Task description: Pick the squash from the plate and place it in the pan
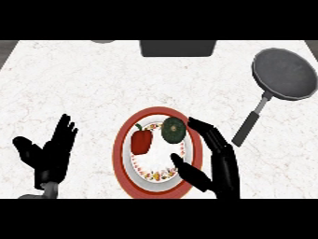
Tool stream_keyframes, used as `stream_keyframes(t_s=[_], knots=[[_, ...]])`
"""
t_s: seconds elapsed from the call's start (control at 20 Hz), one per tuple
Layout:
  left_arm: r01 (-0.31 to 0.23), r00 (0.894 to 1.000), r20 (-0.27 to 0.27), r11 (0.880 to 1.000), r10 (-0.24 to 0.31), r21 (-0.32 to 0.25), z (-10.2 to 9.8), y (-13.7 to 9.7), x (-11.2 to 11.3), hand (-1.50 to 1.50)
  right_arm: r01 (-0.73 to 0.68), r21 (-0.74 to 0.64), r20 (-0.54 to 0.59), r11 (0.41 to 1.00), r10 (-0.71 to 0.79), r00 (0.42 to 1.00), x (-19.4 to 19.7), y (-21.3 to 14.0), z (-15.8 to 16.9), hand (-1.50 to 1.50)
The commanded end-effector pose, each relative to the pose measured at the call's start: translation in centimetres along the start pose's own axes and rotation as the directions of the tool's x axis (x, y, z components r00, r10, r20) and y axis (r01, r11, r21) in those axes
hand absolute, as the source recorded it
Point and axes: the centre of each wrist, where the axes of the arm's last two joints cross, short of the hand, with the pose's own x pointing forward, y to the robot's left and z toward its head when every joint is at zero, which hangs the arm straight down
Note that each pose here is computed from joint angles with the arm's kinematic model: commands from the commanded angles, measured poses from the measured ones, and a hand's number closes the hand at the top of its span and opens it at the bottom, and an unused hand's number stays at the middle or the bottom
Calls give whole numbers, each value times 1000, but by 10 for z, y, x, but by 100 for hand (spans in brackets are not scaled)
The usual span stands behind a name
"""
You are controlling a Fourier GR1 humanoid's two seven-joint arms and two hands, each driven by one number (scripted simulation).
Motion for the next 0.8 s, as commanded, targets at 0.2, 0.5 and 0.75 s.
stream_keyframes(t_s=[0.2,0.5,0.75], knots=[[-12,1000,-29,1000,12,-3,14,-13,-17,0,-254,-122,-53,960,249,967,23,36,31,-150],[-14,1000,-15,1000,13,-8,13,-14,-12,0,-401,-84,-161,912,385,909,61,31,-31,-150],[3,1000,-28,1000,-3,-21,13,-10,-12,0,-556,223,-293,801,599,746,64,28,-58,-150]])
